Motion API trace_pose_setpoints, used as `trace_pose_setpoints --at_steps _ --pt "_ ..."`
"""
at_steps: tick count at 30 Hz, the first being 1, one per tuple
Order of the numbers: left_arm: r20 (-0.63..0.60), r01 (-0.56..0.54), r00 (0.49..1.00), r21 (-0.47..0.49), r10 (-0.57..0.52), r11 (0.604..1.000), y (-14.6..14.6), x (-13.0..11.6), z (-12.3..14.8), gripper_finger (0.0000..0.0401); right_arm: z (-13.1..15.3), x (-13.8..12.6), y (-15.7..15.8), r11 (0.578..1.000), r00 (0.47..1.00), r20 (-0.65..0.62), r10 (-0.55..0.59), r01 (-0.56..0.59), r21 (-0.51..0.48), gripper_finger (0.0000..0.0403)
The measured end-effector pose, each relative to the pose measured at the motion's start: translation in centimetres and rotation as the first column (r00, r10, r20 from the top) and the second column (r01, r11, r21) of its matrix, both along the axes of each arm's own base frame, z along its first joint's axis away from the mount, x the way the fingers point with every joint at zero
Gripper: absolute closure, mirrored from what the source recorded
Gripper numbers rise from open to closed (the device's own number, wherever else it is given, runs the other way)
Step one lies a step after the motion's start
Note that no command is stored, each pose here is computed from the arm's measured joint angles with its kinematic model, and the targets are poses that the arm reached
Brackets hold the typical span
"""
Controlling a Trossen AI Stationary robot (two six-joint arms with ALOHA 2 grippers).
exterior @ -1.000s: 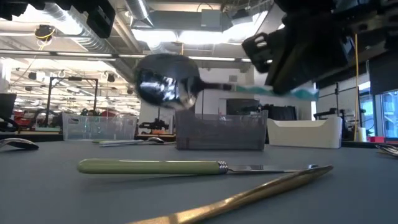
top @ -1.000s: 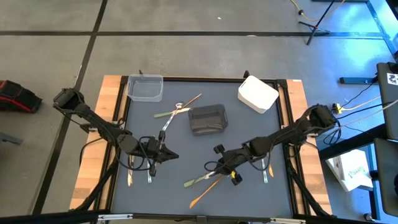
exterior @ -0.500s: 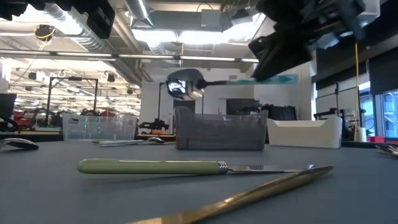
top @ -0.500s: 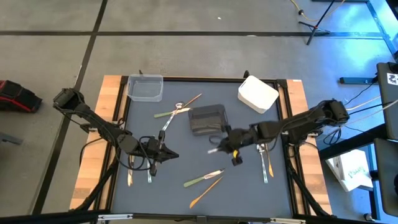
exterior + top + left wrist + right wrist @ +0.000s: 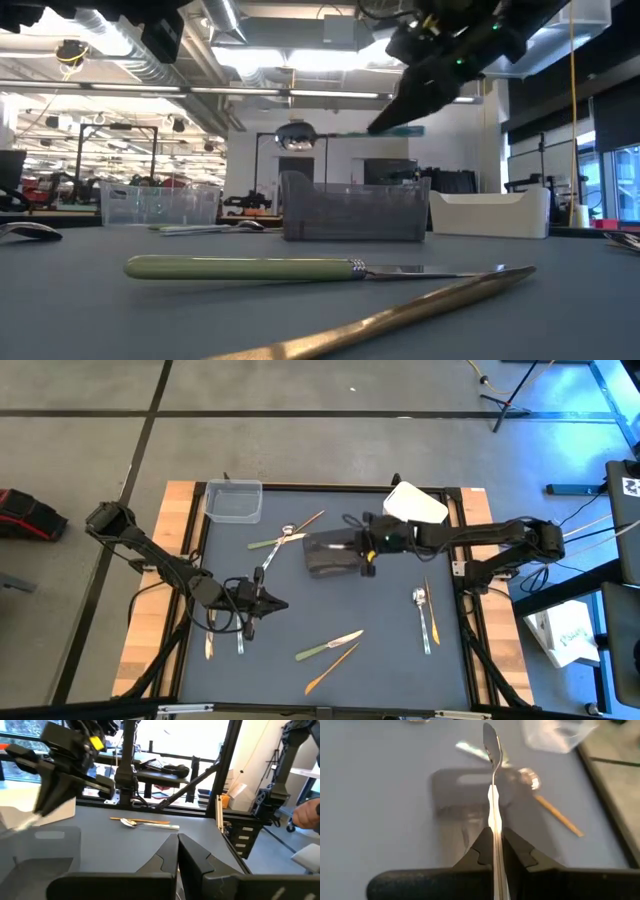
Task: Sort silverware by color (type)
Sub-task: Put the bottom blue spoon into the black bin
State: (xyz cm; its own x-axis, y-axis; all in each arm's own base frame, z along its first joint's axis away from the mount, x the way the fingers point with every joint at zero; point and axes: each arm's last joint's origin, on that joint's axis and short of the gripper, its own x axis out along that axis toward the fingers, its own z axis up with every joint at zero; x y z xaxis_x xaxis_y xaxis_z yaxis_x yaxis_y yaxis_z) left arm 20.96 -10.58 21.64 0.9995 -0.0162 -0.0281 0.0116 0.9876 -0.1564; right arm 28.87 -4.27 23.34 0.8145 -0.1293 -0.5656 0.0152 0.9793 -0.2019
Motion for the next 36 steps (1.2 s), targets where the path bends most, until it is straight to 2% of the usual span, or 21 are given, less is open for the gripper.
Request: trace_pose_setpoints --at_steps 3,12,20,28,36 --pt "0.0 -0.002 1.0 0.0 0.002 1.0 0.0 0.0 0.0 0.0397 -0.1 0.7 -0.9 1.0 0.998 0.055 -0.02 0.021 -0.017 0.0394" --pt "-0.001 -0.001 1.0 0.0 0.001 1.0 0.0 0.0 0.0 0.0397 -3.5 1.8 -1.9 0.999 0.997 -0.068 -0.037 0.036 -0.015 0.0394" --pt "0.0 -0.001 1.0 0.0 0.001 1.0 0.0 0.0 0.0 0.0397 -3.6 1.8 -2.0 0.997 0.995 -0.076 -0.067 0.064 -0.042 0.0393" --pt "0.0 -0.001 1.0 0.0 0.001 1.0 0.0 0.0 0.0 0.0397 -4.2 1.5 -2.0 0.997 0.988 -0.132 -0.08 0.077 -0.022 0.0393" --pt "-0.016 -0.001 1.0 0.016 0.002 1.0 0.0 0.0 -0.2 0.0397 -4.4 1.4 -1.9 0.989 0.981 -0.147 -0.13 0.138 0.044 0.0383"
